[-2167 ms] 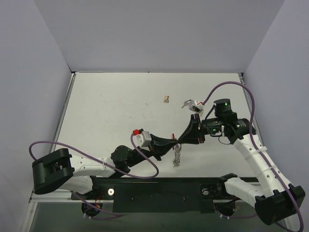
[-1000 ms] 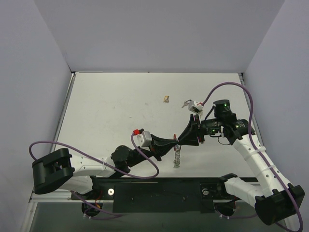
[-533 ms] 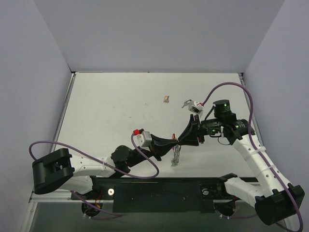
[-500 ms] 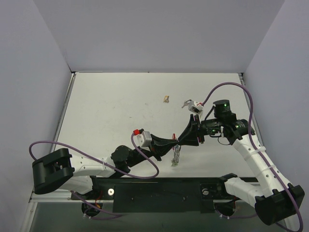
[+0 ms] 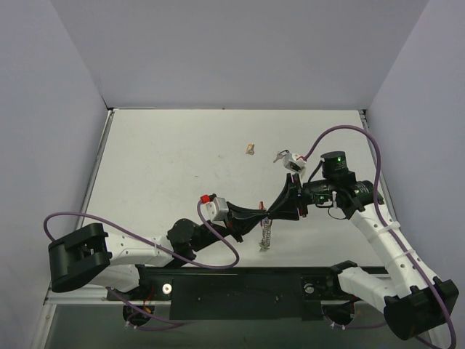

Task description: Put the keys on the keyring

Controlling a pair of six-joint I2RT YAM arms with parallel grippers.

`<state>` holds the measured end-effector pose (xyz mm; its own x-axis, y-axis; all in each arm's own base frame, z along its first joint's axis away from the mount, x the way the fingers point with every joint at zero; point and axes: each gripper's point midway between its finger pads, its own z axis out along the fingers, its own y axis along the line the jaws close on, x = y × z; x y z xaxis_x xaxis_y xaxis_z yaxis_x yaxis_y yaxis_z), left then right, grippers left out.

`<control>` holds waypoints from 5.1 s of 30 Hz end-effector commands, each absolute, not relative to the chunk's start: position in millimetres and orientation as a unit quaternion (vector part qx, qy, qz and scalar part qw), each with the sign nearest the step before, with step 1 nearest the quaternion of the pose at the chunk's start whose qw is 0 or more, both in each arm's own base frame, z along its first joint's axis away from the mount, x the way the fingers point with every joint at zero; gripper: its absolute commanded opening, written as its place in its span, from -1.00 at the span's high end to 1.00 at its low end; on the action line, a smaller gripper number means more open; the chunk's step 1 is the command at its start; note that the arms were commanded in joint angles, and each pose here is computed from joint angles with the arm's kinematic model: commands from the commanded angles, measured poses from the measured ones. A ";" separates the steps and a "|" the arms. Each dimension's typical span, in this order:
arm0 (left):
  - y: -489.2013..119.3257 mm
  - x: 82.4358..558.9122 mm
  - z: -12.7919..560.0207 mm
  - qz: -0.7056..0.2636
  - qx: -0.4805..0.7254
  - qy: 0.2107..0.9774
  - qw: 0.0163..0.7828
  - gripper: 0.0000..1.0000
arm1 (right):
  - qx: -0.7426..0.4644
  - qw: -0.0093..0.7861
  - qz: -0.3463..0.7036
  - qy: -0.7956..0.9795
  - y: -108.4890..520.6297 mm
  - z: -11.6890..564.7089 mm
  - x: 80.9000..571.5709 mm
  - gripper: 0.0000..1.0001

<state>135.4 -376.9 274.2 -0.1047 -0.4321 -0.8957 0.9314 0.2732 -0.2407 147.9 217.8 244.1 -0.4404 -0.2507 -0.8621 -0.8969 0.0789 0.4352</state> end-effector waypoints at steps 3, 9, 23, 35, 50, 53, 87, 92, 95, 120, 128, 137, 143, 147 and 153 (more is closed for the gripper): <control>-338.2 117.0 372.9 -0.616 0.173 0.344 0.688 1.00 | -0.442 0.320 0.533 0.647 217.0 250.8 143.8 0.65; -339.0 116.2 372.8 -0.618 0.173 0.344 0.685 1.00 | -0.444 0.322 0.533 0.645 217.2 252.4 143.7 0.85; -341.9 107.9 374.8 -0.639 0.181 0.330 0.670 1.00 | -0.441 0.321 0.521 0.657 215.4 253.2 144.9 1.00; -347.0 110.4 368.6 -0.637 0.185 0.350 0.661 0.47 | -0.421 0.333 0.503 0.677 213.2 254.8 159.0 1.00; -337.8 138.0 331.5 -0.512 0.236 0.527 0.636 0.03 | -0.424 0.328 0.438 0.722 197.9 240.3 167.4 1.00; -328.8 144.4 320.1 -0.461 0.262 0.579 0.619 -0.04 | -0.461 0.333 0.397 0.720 191.2 241.1 166.9 1.00; -413.3 141.3 300.7 -0.543 0.380 0.497 0.560 0.06 | -0.614 0.218 0.223 0.725 147.6 228.9 145.2 1.00; -423.7 140.9 296.6 -0.553 0.382 0.501 0.545 0.14 | -0.612 0.217 0.229 0.725 148.8 229.0 143.6 1.00; -427.8 139.5 293.7 -0.557 0.385 0.503 0.538 0.15 | -0.612 0.221 0.231 0.723 149.7 230.3 143.9 1.00; -449.2 138.9 281.5 -0.558 0.399 0.523 0.506 0.34 | -0.607 0.225 0.246 0.722 153.1 231.0 141.8 1.00; -452.5 137.4 279.0 -0.558 0.408 0.526 0.497 0.53 | -0.606 0.228 0.247 0.721 152.8 232.0 141.5 1.00; -450.1 136.2 274.9 -0.552 0.414 0.533 0.490 0.50 | -0.603 0.231 0.249 0.722 153.1 233.3 141.8 1.00; -451.7 134.2 278.9 -0.557 0.418 0.525 0.488 1.00 | -0.602 0.232 0.250 0.722 153.1 233.3 141.4 1.00; -449.0 134.2 287.3 -0.563 0.408 0.518 0.497 1.00 | -0.601 0.232 0.254 0.721 153.2 232.3 139.7 1.00; -432.3 136.9 312.9 -0.581 0.357 0.496 0.537 1.00 | -0.561 0.267 0.310 0.719 159.0 245.8 137.1 0.58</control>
